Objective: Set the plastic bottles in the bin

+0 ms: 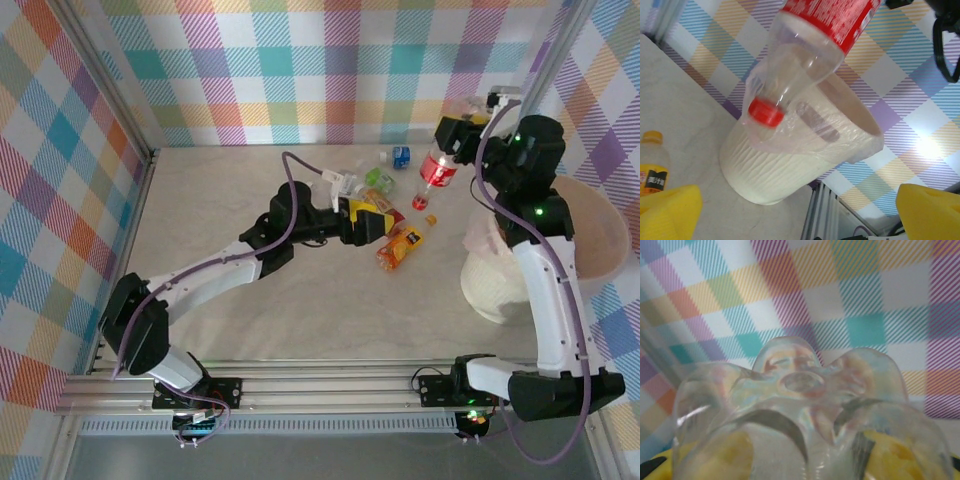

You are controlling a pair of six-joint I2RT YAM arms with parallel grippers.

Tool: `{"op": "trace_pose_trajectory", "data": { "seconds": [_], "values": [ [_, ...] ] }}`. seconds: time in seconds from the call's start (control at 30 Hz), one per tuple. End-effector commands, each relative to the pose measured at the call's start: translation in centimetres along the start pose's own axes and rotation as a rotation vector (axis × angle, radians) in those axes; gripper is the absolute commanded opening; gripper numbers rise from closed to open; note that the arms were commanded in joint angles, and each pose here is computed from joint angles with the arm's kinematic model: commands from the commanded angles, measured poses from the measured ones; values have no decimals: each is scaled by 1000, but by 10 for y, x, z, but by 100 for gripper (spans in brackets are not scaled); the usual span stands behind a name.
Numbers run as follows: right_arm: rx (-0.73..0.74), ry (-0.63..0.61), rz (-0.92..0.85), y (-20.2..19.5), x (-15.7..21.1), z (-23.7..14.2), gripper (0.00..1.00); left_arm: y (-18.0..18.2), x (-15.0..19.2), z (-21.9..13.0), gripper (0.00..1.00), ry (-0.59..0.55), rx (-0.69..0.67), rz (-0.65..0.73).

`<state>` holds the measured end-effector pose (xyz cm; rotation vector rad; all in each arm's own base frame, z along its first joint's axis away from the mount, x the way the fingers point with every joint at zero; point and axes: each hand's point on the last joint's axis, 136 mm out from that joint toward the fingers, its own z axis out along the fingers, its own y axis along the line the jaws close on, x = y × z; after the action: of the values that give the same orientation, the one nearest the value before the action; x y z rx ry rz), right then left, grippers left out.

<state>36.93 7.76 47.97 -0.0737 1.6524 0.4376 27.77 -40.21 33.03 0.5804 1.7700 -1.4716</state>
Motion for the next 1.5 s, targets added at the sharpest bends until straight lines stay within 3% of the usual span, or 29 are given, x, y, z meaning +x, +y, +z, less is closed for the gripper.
{"op": "trace_pose_trajectory", "data": {
  "seconds": [0.0, 0.2, 0.33, 0.7, 1.0, 1.47],
  "values": [
    [156, -153, -138, -16, -48, -27, 41, 11, 2, -9, 100, -18, -85, 47],
    [364, -259, -287, -37, -90, -54, 41, 41, 1, -20, 100, -35, -283, 45],
    [577, -237, -426, -67, -96, -68, 40, 54, 0, -25, 100, -58, -342, 43],
    [846, -49, -381, -146, -49, -106, 41, 90, -1, -22, 100, -61, -508, -16],
    [932, 53, -281, -172, 10, -139, 43, 112, 0, -12, 100, -56, -562, -99],
    [846, 203, -124, -177, 92, -125, 52, 126, 15, -21, 100, -36, -637, -200]
  ]
}}
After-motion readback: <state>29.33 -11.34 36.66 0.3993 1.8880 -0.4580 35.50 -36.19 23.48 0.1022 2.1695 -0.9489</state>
